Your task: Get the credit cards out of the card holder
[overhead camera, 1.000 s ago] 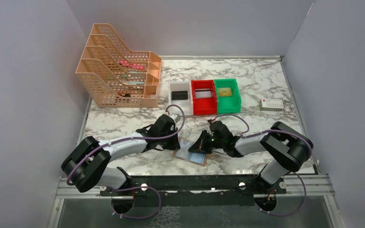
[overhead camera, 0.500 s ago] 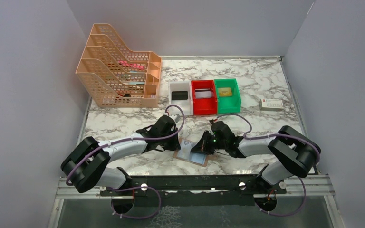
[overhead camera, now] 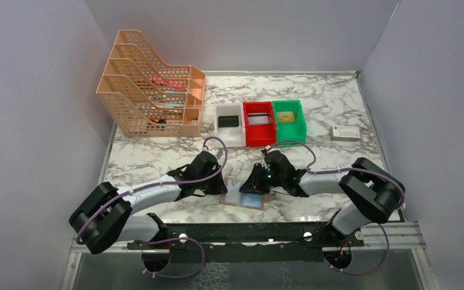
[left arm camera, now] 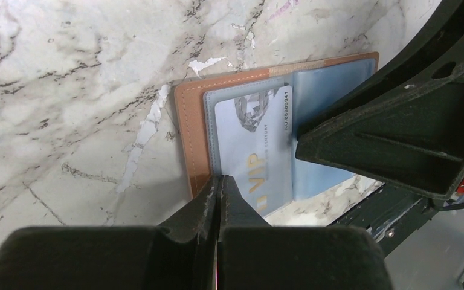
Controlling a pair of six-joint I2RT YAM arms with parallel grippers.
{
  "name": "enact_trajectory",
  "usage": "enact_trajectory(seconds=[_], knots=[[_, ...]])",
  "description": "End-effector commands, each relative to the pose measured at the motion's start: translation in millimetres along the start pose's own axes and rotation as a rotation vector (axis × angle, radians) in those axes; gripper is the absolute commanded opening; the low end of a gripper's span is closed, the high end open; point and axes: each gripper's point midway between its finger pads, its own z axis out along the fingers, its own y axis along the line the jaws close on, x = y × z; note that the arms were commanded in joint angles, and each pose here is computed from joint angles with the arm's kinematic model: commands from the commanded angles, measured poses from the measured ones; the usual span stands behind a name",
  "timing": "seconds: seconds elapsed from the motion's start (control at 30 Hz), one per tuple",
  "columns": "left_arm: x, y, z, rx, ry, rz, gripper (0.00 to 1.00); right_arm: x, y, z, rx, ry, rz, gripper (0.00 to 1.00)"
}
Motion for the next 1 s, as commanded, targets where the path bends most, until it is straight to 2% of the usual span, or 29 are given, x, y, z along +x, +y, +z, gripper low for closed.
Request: enact_trajectory(seconds=[0.0,0.1,0.17,0.3,0.4,0.53,0.63,0.83,0.97], knots=[[3.8,-7.7,-3.7,0.047,-0.014,-0.045,0.00,3.3,-13.9,5.5,0.053,0.023,-0.007,0.26],[8.0,-13.2,-4.4,0.077,-0.001,-0.034,0.02,6.3,-15.9,9.2,0.059,0.050,-0.024,0.26],[9.0,-18.1,-5.4,0.098,0.005,-0.013,0.17,6.6,-18.2,10.4,0.071,0.055,-0.033,0.26],[-5.5,-17.0,-13.6,0.071,-0.062,0.019,0.39,0.8,-23.5,6.7,0.115,0.023,-0.040,0.26],[-16.7,-19.2,-19.1,0.056,-0.096,0.055,0.50,-3.3,-23.0,4.3,0.126,0.003,-0.047,0.26],[-15.0,-19.4,-11.6,0.048,-0.055,0.090,0.50,0.6,-14.3,5.4,0.070,0.019,-0.031,0.26],[-8.6,-20.8,-3.4,0.062,-0.009,0.103,0.44,3.7,-9.8,6.5,0.025,0.018,0.023,0.25],[3.4,-20.9,3.0,0.081,0.047,0.129,0.35,-1.6,-15.2,6.1,0.070,-0.014,0.061,0.25],[13.4,-17.4,5.3,0.083,0.079,0.128,0.24,0.3,-7.3,7.6,0.028,0.002,0.068,0.25]])
